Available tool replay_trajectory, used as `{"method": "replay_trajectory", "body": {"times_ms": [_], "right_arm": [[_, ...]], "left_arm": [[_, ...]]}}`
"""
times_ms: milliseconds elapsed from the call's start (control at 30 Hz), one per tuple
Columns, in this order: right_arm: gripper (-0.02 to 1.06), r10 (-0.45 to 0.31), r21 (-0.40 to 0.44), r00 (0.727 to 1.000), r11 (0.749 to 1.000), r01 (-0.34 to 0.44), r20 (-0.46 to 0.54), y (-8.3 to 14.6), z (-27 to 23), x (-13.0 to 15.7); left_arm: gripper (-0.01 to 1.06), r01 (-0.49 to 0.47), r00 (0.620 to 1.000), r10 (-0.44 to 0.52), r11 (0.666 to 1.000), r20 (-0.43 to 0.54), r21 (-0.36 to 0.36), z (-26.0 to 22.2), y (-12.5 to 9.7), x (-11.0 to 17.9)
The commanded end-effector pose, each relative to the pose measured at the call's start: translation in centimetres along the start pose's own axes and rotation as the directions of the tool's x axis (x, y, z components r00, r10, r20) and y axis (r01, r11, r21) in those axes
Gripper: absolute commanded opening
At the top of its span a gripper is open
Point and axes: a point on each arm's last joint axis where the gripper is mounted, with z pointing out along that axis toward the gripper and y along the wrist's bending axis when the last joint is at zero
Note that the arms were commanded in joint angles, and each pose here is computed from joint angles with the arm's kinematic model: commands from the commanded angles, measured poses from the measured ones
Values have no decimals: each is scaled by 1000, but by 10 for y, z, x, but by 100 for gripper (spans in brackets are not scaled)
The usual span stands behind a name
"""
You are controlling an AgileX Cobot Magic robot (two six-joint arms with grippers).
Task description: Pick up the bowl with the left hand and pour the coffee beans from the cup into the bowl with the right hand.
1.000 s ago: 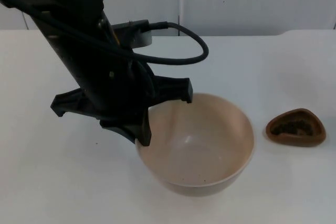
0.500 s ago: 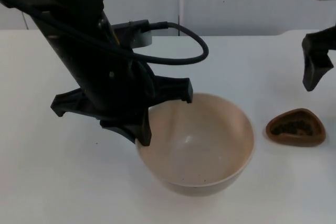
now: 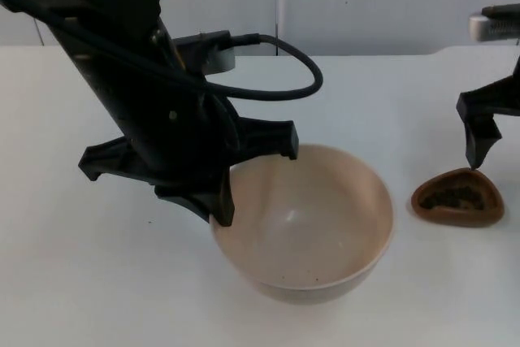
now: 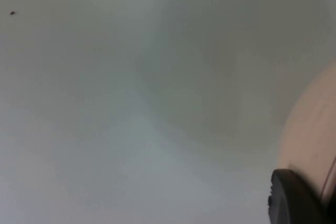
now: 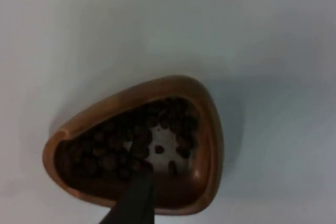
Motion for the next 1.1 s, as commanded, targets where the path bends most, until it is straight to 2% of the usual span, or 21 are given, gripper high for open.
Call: {"method": "replay_trajectory", "body": {"times_ms": [0,200,433,800,1067], "right_arm": [[100,-7,-1,1000,1000,7,7,4,6,-2],[96,-14,2,1000,1000,14,-14,6,22,-1],[92,-5,-12,1000,1000,6,17,8,30,-5],[88,-18,-1,999,1000,18,-27,10,51,-1],[82,-19,10,999,1000,19,-34,10,57,0]], "left_arm": [[0,-3,1000,3,1000,7,6,-3,-2,2],[0,-3,1000,3,1000,7,6,-3,-2,2],[0,-3,1000,3,1000,13,7,-3,-2,1],[0,-2,1000,2,1000,15,9,-3,-2,1],[0,-2,1000,2,1000,13,8,-2,-2,1]]}}
